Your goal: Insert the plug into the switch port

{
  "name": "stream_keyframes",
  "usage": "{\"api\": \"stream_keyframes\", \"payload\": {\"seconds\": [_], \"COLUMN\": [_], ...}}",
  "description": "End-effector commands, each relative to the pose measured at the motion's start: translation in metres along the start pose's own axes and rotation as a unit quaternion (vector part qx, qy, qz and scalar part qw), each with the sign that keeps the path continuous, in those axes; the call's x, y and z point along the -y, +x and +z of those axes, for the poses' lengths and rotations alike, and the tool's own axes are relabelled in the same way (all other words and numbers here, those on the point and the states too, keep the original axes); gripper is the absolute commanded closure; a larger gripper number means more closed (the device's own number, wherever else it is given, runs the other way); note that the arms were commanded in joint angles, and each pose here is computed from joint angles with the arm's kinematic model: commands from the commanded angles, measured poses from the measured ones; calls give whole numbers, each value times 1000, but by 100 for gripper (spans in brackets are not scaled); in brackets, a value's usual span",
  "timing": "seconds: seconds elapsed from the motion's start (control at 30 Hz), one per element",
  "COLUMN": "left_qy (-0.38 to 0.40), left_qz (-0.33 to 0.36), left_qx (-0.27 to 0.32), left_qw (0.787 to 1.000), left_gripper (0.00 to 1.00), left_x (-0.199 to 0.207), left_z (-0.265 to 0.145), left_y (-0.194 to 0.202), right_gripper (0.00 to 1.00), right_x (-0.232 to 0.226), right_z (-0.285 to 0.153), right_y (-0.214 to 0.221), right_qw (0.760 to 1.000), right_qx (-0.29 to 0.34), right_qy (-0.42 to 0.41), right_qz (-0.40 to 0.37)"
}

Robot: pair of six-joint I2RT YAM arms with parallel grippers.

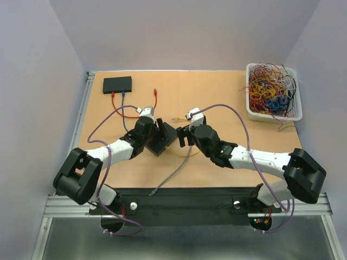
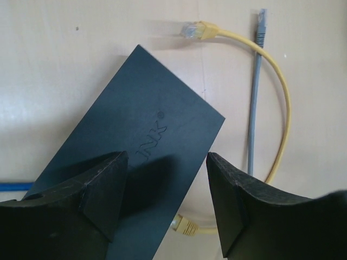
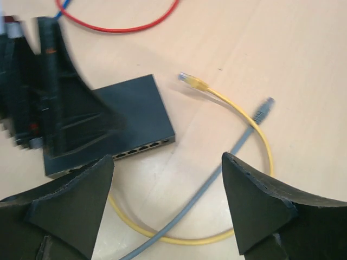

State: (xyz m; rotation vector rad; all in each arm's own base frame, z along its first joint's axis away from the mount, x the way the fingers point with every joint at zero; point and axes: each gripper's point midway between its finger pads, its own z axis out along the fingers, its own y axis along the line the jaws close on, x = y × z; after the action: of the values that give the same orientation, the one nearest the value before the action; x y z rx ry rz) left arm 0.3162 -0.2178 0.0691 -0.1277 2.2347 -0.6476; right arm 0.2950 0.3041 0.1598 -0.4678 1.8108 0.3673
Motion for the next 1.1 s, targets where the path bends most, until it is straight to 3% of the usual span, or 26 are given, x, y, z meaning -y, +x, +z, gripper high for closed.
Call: {"api": "stream_keyframes", "payload": {"seconds": [0.0,0.17,0.4,1.07], "left_qy": [-40,-38,-34,-34], "left_qz": [8,5,1,1], "left_qx": [4,48,76,89], "left_qw": [999,998,996,995], "left_gripper": [28,28,28,28], "left_x": [-11,-1,2,-1], "left_z": [-22,-48,-76,-83], "left_y": [-7,-36,-50,-52], "right_gripper": [14,20,28,39], "right_x": [37,62,53,82], "right_z": [-1,18,40,88], "right_y": [-22,27,79,130], "right_qw": [995,982,967,943], "right_qx": [-5,-121,-209,-270], "right_qy": [91,110,91,157], "right_qz": [38,96,118,111]}}
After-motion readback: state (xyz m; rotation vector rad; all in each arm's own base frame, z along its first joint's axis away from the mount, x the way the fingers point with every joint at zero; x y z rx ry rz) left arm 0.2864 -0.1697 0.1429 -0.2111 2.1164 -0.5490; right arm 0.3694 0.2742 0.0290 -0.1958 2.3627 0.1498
